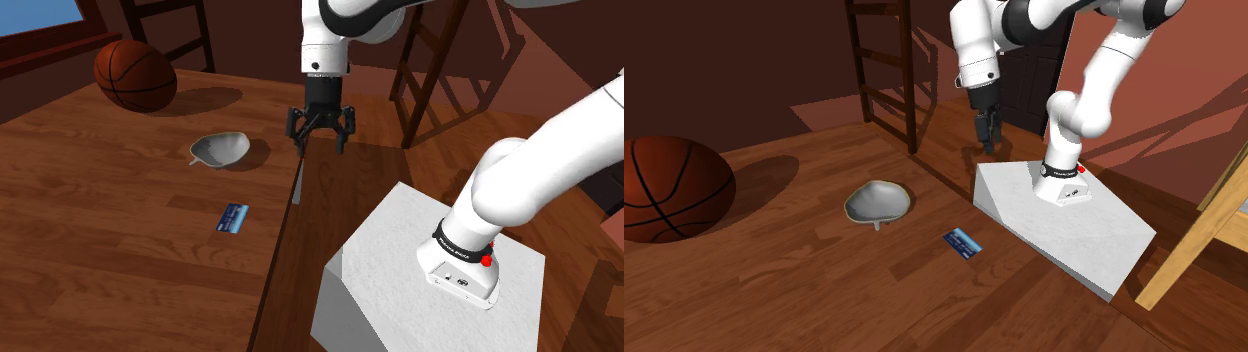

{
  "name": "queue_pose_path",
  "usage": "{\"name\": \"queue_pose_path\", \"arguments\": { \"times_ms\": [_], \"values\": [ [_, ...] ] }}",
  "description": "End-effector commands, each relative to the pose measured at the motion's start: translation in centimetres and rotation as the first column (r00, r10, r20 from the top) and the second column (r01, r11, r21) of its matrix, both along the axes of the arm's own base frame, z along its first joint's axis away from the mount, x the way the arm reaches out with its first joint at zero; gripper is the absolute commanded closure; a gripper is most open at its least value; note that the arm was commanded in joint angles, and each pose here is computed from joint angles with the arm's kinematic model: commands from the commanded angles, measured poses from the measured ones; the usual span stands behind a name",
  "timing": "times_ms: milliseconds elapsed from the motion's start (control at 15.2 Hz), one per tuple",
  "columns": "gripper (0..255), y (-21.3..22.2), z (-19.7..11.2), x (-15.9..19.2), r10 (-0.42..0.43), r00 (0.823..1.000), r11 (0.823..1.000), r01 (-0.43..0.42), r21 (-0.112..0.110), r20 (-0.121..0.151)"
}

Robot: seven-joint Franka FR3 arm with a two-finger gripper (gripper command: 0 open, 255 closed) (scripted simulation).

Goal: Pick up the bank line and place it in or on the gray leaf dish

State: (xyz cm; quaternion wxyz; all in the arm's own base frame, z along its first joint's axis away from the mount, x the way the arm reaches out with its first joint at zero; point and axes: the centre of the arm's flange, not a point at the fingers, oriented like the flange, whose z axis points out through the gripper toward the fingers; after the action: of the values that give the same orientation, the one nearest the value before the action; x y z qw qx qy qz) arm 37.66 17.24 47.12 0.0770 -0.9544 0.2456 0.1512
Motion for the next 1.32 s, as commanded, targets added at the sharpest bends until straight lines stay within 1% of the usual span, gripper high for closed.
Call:
{"name": "queue_pose_path", "arguments": {
  "times_ms": [0,264,528,792,1056,1254],
  "values": [
    [0,1.8,-1.3,1.0,-0.055,0.998,0.998,0.056,0.014,-0.027],
    [0,5.3,-4.0,3.3,-0.156,0.984,0.987,0.159,0.035,-0.081],
    [0,8.6,-6.7,5.8,-0.253,0.958,0.964,0.262,0.051,-0.137],
    [0,11.7,-9.4,8.5,-0.345,0.918,0.93,0.362,0.061,-0.194],
    [0,14.5,-12.1,11.3,-0.428,0.869,0.888,0.456,0.064,-0.248],
    [0,15.3,-13.4,10.8,-0.428,0.869,0.888,0.456,0.064,-0.248]
  ]
}}
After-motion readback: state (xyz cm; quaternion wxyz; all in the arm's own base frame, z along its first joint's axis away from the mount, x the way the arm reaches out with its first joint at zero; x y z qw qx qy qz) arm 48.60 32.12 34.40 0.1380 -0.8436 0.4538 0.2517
